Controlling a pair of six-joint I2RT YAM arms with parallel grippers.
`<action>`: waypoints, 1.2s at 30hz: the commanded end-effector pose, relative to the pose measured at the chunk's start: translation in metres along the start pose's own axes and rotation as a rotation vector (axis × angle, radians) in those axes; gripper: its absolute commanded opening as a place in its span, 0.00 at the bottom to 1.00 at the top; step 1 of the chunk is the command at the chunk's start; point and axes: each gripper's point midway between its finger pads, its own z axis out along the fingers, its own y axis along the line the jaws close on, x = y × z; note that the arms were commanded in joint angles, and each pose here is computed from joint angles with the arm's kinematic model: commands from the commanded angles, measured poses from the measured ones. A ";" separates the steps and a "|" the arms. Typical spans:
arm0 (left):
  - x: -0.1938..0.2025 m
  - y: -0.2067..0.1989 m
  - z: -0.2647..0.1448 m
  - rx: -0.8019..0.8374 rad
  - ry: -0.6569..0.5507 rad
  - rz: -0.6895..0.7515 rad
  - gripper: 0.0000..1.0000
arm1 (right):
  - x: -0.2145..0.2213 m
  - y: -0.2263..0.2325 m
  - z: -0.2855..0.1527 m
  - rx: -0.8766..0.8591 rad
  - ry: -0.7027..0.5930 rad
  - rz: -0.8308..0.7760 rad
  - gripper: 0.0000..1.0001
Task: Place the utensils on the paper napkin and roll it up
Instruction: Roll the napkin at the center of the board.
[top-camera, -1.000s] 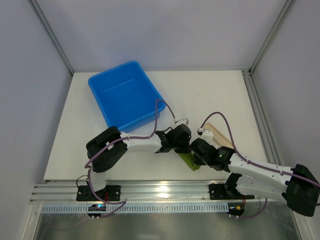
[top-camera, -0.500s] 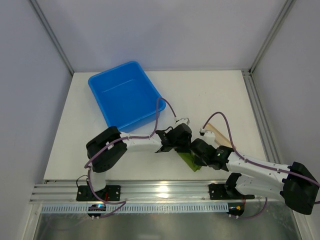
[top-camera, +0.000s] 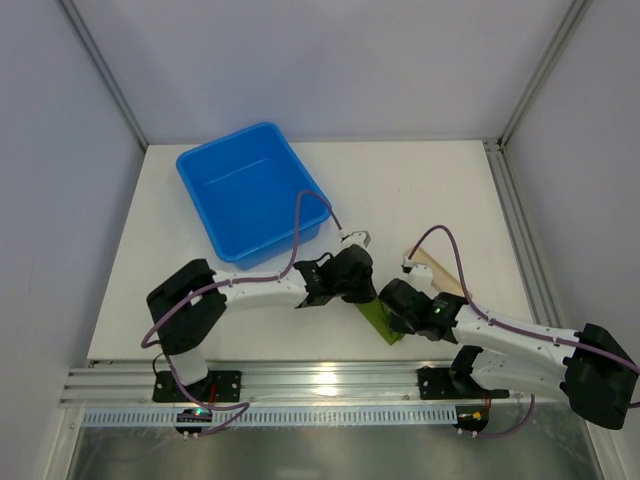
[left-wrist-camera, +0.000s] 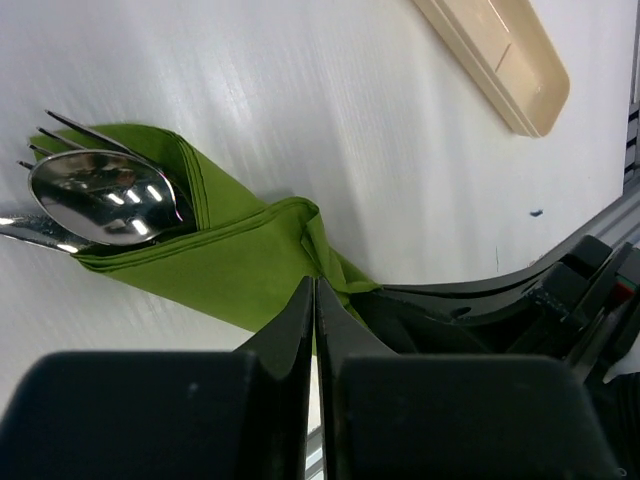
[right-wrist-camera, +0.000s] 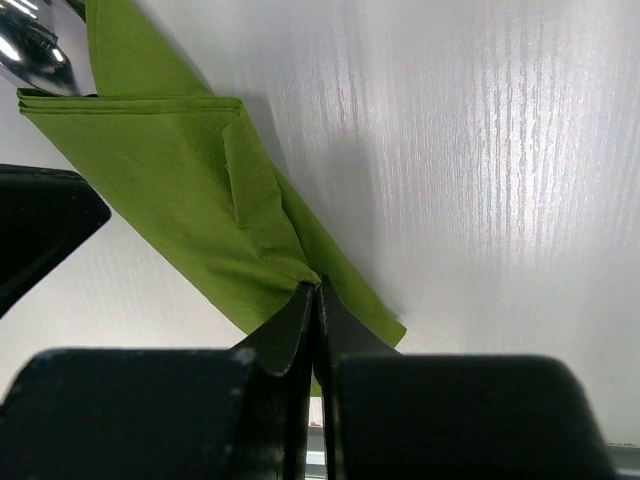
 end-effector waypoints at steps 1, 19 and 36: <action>0.001 -0.010 -0.006 0.067 -0.007 0.005 0.00 | -0.005 -0.008 0.000 0.035 -0.036 0.024 0.04; 0.023 -0.005 0.025 0.107 0.041 -0.018 0.00 | -0.009 -0.001 -0.002 0.006 -0.043 0.028 0.04; 0.053 0.038 0.043 -0.020 0.120 -0.015 0.00 | -0.019 -0.010 -0.008 0.065 -0.072 -0.006 0.10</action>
